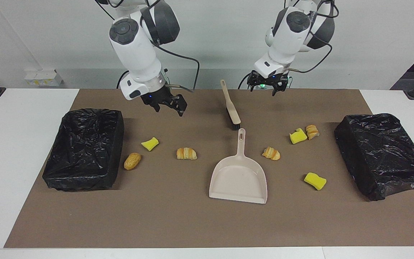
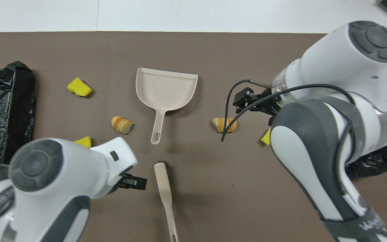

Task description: Sweep and dump trash in bin

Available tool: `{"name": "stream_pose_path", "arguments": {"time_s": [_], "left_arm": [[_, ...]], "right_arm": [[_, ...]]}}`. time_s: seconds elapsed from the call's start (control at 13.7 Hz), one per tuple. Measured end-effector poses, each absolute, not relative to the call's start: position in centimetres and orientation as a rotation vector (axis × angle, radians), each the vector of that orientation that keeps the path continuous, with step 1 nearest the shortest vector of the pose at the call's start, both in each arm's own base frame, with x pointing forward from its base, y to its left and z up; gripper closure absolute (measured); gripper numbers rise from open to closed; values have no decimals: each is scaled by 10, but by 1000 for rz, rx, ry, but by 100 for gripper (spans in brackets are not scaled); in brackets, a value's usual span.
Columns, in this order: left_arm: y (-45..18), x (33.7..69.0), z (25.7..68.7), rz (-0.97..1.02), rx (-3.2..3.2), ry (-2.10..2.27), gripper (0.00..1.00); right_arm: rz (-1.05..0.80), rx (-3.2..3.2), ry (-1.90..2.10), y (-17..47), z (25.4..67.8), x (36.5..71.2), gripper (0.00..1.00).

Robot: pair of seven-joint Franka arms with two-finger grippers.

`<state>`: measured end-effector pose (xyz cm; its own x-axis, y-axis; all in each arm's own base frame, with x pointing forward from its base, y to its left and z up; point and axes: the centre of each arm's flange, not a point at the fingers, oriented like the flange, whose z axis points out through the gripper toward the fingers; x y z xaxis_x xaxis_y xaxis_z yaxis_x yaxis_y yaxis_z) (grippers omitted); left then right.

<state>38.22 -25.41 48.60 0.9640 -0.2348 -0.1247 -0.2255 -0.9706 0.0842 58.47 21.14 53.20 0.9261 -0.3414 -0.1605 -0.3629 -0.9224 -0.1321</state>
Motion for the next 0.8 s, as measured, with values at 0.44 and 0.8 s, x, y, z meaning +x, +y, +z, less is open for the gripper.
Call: {"name": "stream_pose_path", "arguments": {"time_s": [0.44,0.8], "left_arm": [[-337,267,378,-100,3071,-216,0],[-344,235,350,-92,3080,-154,5]], "right_arm": [[263,-2813,721,255,474,611,0],[247,-2771,812,296,448,613,0]]}}
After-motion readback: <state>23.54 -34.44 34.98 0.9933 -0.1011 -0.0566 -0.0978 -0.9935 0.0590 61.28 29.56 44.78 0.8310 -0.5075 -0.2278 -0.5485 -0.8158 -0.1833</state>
